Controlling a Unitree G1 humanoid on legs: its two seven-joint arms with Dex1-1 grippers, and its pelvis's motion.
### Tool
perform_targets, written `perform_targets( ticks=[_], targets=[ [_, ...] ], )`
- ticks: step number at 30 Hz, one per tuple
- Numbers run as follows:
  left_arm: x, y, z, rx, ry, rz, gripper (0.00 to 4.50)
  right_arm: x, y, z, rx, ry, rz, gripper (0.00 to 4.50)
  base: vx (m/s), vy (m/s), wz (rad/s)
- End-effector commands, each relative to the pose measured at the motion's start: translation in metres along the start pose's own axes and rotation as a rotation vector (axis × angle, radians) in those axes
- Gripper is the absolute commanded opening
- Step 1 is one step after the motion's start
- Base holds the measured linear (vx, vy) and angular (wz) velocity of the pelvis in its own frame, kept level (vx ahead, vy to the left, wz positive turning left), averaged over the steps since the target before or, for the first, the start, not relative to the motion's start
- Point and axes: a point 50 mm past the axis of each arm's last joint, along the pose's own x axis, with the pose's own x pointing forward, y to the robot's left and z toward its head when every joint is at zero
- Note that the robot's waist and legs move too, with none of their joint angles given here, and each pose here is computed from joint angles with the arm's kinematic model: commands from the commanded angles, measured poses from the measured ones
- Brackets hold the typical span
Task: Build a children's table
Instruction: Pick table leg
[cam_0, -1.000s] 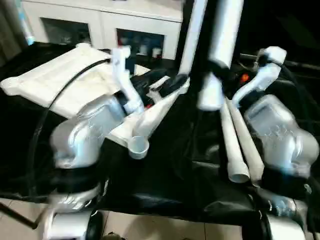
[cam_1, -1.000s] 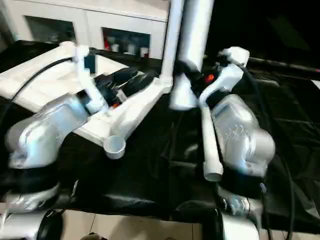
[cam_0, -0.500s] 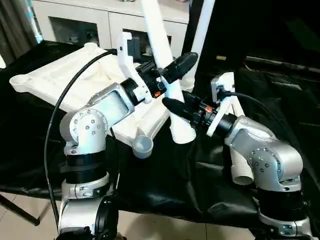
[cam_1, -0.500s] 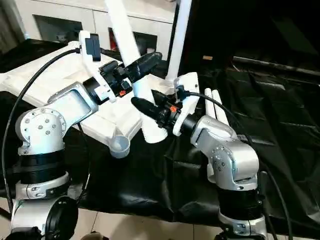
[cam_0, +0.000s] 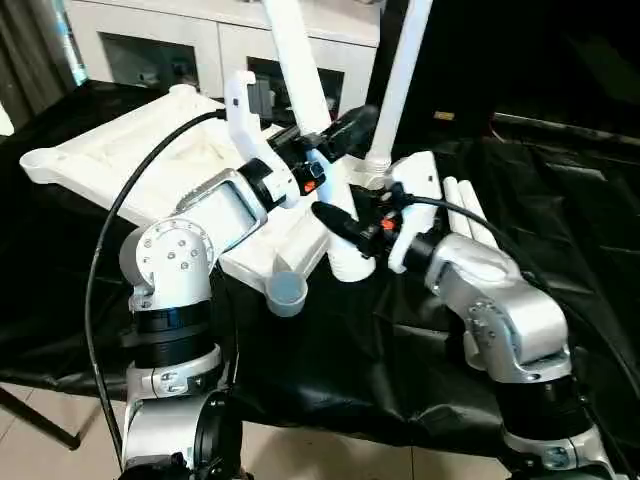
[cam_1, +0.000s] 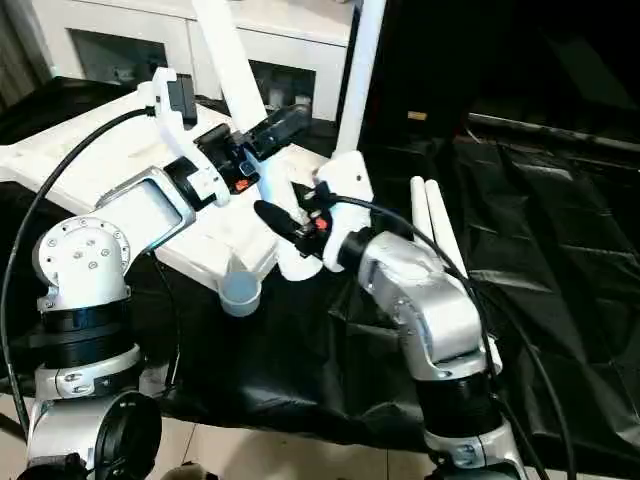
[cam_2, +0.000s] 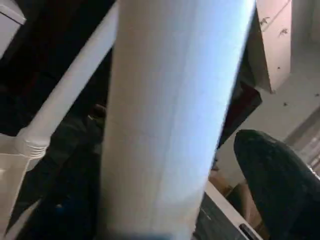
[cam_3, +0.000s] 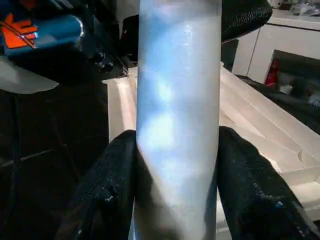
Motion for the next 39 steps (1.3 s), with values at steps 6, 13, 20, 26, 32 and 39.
perform_targets(
  ticks=[6,13,20,26,32,39],
  targets=[
    [0.007,-0.009,0.001,0.045,0.021,-0.013,3.39,0.002,-0.007,-0.003,-0.014,0.024,-0.060,1.87,0.000,0.000,0.00],
    [0.006,-0.009,-0.001,0.051,0.024,-0.013,2.82,0.003,-0.007,-0.003,-0.017,0.023,-0.068,1.87,0.000,0.000,0.00],
    [0.005,-0.007,-0.002,0.083,0.040,0.000,2.33,0.003,-0.007,-0.003,-0.019,0.024,-0.072,1.87,0.000,0.000,0.00],
    [0.002,-0.006,-0.003,0.098,0.066,-0.030,2.05,0.003,-0.006,-0.001,0.023,0.015,-0.027,2.59,0.000,0.000,0.00],
    [-0.004,-0.009,0.001,0.139,0.112,-0.150,1.87,-0.005,-0.011,0.006,0.070,0.021,0.068,3.21,0.000,0.000,0.00],
    [-0.017,-0.014,0.007,0.229,0.219,-0.354,1.86,-0.024,-0.015,0.014,0.137,0.104,0.258,3.31,0.000,0.000,0.00]
  ],
)
